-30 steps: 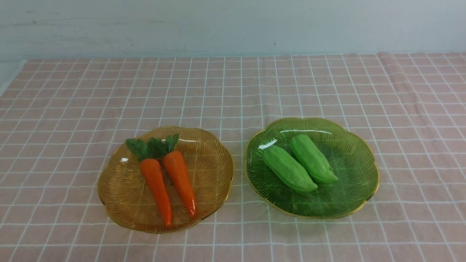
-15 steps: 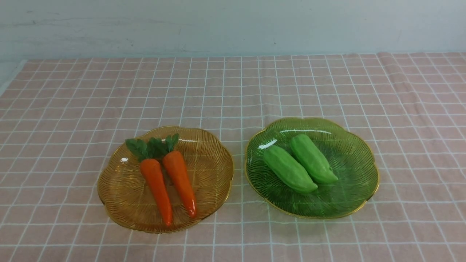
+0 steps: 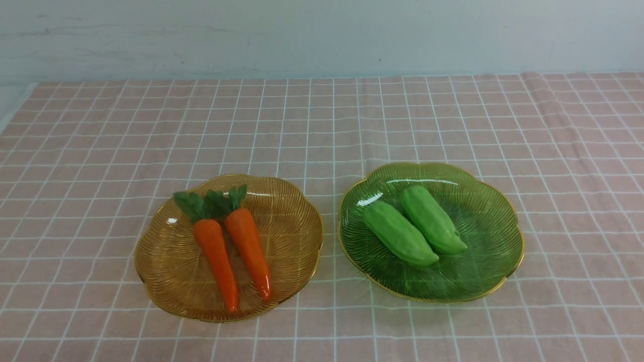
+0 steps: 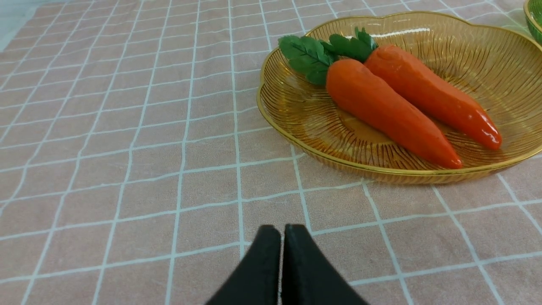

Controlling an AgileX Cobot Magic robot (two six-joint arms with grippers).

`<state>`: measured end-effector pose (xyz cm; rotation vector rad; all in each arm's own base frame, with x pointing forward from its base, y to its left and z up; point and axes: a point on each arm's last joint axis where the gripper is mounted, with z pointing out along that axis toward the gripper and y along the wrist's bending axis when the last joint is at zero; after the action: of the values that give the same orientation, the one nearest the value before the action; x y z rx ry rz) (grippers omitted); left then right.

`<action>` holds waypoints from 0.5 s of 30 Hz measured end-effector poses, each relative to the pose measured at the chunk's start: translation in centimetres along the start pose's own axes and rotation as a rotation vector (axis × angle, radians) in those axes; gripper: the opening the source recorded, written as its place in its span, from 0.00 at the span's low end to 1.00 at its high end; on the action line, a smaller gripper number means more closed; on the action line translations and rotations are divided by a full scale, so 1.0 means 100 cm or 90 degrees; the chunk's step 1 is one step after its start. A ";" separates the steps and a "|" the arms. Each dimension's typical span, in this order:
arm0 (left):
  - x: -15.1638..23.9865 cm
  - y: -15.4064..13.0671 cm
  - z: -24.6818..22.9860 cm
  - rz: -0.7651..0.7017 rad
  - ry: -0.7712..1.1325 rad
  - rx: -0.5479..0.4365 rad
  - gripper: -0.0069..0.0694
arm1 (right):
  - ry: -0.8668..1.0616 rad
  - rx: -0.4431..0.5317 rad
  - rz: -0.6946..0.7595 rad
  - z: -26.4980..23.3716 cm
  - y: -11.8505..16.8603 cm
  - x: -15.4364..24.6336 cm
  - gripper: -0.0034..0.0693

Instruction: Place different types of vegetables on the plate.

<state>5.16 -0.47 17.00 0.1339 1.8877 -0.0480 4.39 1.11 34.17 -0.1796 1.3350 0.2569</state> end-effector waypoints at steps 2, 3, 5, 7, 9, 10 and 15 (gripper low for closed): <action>0.000 0.000 0.000 0.000 0.000 0.000 0.09 | -0.001 -0.006 0.001 0.000 0.001 0.000 0.03; 0.000 0.000 0.000 0.000 0.000 0.000 0.09 | -0.001 -0.009 0.001 0.000 0.001 0.000 0.03; 0.000 0.000 0.000 0.000 0.000 0.000 0.09 | 0.000 -0.014 0.001 0.001 0.002 0.000 0.03; 0.000 0.000 0.000 0.000 0.000 0.000 0.09 | 0.001 -0.016 -0.004 0.001 0.002 0.000 0.03; 0.000 0.000 0.000 0.000 0.000 0.000 0.09 | 0.001 -0.017 -0.008 0.001 0.002 0.000 0.03; 0.000 0.000 0.000 0.000 0.000 0.000 0.09 | 0.001 -0.017 -0.008 0.001 0.003 0.000 0.03; 0.000 0.000 0.000 0.000 0.000 0.000 0.09 | 0.004 -0.009 -0.016 -0.003 0.002 0.005 0.03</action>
<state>5.16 -0.47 17.00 0.1339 1.8875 -0.0480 4.14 1.22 33.64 -0.2084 1.3360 0.2449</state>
